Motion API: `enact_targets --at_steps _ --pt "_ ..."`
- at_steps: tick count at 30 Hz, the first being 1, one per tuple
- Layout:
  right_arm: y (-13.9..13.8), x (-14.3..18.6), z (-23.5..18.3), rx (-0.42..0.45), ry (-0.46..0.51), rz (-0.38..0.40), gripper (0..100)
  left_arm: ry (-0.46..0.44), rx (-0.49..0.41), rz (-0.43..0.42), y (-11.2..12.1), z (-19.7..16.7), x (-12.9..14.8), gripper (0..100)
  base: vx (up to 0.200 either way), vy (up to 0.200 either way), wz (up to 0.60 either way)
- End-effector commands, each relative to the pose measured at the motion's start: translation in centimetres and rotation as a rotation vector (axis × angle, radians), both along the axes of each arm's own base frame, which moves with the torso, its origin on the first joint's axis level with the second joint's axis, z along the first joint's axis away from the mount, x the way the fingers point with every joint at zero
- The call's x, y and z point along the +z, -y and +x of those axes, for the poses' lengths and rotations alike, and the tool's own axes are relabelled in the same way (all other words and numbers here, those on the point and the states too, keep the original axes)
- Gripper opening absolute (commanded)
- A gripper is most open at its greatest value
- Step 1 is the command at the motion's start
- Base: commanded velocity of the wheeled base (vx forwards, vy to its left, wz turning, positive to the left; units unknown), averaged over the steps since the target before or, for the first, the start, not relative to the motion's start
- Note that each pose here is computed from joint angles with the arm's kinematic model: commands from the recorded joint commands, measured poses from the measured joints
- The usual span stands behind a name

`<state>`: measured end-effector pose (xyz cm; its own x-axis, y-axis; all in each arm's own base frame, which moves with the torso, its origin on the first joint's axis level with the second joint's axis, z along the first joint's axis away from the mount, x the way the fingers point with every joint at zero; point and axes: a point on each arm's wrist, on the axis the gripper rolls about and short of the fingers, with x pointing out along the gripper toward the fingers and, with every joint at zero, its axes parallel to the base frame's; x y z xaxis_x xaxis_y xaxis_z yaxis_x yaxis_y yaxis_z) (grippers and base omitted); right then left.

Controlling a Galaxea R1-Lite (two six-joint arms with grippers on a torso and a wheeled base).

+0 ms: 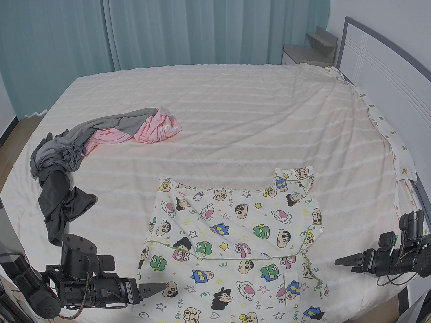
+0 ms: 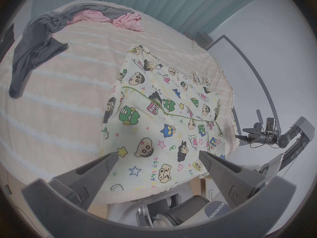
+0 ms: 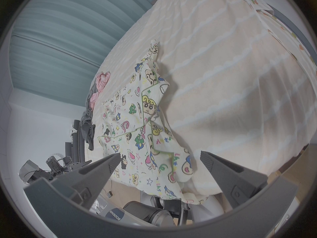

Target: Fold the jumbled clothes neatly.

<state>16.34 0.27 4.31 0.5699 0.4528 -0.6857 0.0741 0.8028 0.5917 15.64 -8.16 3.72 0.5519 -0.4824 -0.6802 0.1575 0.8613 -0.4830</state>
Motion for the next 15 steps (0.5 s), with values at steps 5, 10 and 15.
enact_targets --at_steps 5,10,15 --pt "-0.08 0.1 0.3 0.007 0.008 0.002 100 -0.013 0.003 0.006 -0.15 -0.36 -0.16 100 -0.12 0.0 0.0" --pt "-0.09 0.16 0.34 0.009 0.012 0.006 100 -0.02 0.049 0.004 -0.19 -0.34 -0.15 100 0.0 0.0 0.0" --pt "-0.17 0.23 0.49 0.022 0.017 0.018 100 -0.014 0.057 0.005 -0.2 -0.33 -0.08 100 0.0 0.0 0.0"
